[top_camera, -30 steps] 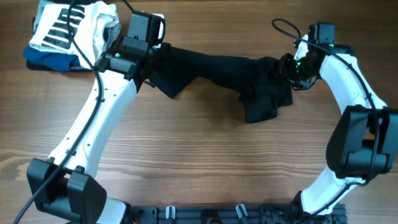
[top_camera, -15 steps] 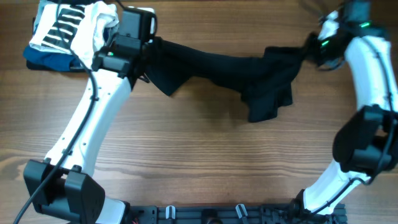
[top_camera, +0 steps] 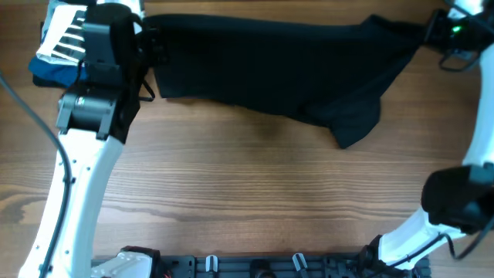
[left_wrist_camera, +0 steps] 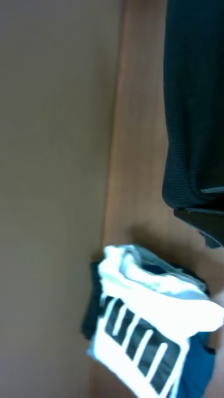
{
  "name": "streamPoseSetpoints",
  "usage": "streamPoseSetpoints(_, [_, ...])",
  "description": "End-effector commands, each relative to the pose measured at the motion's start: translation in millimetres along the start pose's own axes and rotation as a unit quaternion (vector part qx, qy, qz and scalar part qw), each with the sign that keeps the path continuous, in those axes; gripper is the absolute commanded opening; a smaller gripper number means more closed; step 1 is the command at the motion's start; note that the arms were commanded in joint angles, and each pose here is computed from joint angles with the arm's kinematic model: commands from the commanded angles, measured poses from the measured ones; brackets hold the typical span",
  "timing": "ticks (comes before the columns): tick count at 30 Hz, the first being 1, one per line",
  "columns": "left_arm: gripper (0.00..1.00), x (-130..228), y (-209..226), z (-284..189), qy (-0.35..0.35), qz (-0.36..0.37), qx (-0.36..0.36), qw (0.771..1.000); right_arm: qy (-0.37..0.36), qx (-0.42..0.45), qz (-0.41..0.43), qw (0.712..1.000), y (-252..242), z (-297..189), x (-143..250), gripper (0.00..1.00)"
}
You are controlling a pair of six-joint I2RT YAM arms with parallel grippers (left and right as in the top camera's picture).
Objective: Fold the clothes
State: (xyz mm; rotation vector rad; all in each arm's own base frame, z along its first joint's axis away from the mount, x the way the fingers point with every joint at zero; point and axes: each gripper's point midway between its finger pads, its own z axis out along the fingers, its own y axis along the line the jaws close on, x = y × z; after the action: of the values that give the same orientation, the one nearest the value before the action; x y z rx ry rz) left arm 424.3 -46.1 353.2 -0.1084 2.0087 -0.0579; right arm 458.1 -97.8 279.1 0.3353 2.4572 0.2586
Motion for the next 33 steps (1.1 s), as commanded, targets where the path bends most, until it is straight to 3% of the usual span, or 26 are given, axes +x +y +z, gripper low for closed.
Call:
streamPoseSetpoints(1, [0.04, -38, 13, -40, -0.073, -0.016, -0.01, 0.997, -0.13, 0.033, -0.02, 0.991, -6, -104, -42, 0.04])
streamPoseSetpoints(6, [0.04, -72, 4, -95, -0.149, -0.025, 0.035, 0.988, -0.216, 0.055, -0.032, 0.974, 0, -190, -48, 0.04])
streamPoseSetpoints(11, [0.04, -88, 10, -155, -0.205, -0.032, 0.048, 0.977, -0.264, 0.075, -0.039, 0.961, 9, -254, -27, 0.04])
streamPoseSetpoints(21, [0.04, -70, 25, -243, -0.236, -0.041, 0.055, 0.969, -0.328, 0.14, 0.005, 0.934, 22, -357, 55, 0.04])
streamPoseSetpoints(28, [0.04, -52, 24, -255, -0.177, -0.044, 0.065, 0.981, -0.321, 0.15, 0.019, 0.935, 25, -364, 70, 0.04])
streamPoseSetpoints(33, [0.04, -30, 25, -193, -0.08, -0.034, 0.03, 0.996, -0.211, 0.128, 0.03, 0.969, -4, -300, 56, 0.04])
